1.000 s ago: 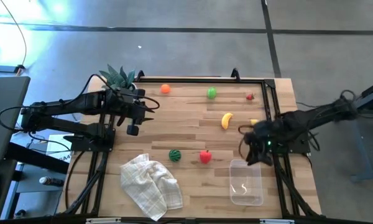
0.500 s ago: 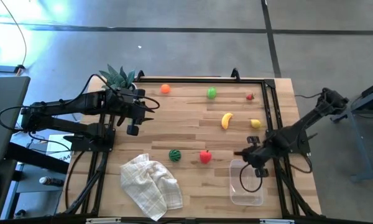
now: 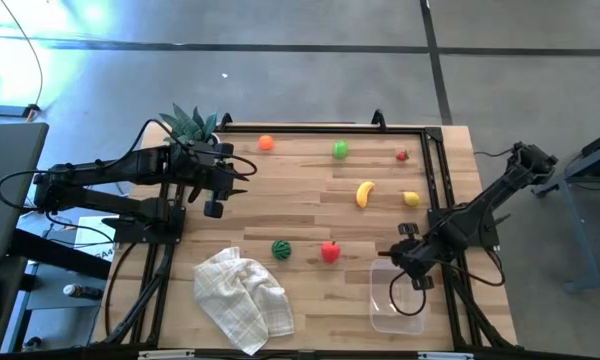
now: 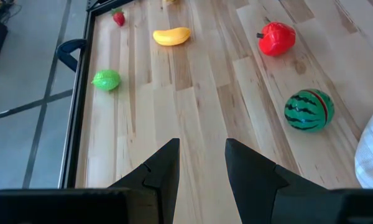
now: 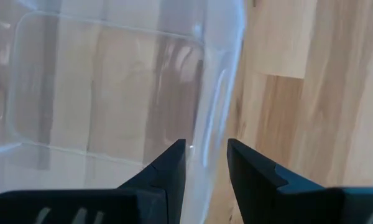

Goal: Pick and placing Produce into tupperware
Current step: Move the transparent bin to the center of the table, then put the yellow lemon into the transparent bin

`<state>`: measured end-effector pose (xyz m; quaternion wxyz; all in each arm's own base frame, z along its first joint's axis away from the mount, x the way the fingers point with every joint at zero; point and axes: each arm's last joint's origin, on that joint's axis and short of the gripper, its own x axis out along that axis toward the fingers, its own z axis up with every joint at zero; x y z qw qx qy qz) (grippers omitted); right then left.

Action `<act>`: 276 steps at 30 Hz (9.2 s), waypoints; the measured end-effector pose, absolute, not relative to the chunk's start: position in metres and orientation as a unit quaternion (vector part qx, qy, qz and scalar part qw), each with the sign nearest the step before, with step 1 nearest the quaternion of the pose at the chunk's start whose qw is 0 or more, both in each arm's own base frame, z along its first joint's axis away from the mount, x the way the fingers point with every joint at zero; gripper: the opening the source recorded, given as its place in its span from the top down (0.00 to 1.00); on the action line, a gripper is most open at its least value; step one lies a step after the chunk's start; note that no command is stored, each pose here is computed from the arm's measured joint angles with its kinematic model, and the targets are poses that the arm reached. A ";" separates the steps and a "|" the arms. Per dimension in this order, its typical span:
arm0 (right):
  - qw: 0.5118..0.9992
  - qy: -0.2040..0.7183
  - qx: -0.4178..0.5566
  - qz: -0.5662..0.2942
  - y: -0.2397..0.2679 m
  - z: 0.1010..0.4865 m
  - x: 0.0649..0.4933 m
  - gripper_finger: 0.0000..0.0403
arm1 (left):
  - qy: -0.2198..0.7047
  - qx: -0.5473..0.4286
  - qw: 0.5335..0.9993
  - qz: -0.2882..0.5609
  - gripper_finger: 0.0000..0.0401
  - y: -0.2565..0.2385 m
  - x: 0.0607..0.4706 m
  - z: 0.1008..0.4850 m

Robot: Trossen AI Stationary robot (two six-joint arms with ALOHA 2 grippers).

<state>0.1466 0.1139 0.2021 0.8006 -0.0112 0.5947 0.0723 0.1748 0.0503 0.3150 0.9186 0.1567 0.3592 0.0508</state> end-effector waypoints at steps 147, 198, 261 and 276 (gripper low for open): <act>0.929 0.362 0.046 0.059 -0.043 0.241 0.339 0.73 | 0.359 0.157 0.919 0.051 0.71 0.050 0.175 0.315; 0.902 0.425 -0.049 0.060 -0.010 0.210 0.364 0.73 | 0.359 0.157 0.919 0.051 0.71 0.050 0.175 0.315; 0.869 0.490 0.018 -0.069 -0.088 0.185 0.354 0.73 | 0.359 0.157 0.919 0.051 0.71 0.050 0.175 0.315; 0.901 0.434 0.011 -0.018 -0.076 0.212 0.355 0.73 | 0.359 0.157 0.919 0.051 0.71 0.050 0.175 0.315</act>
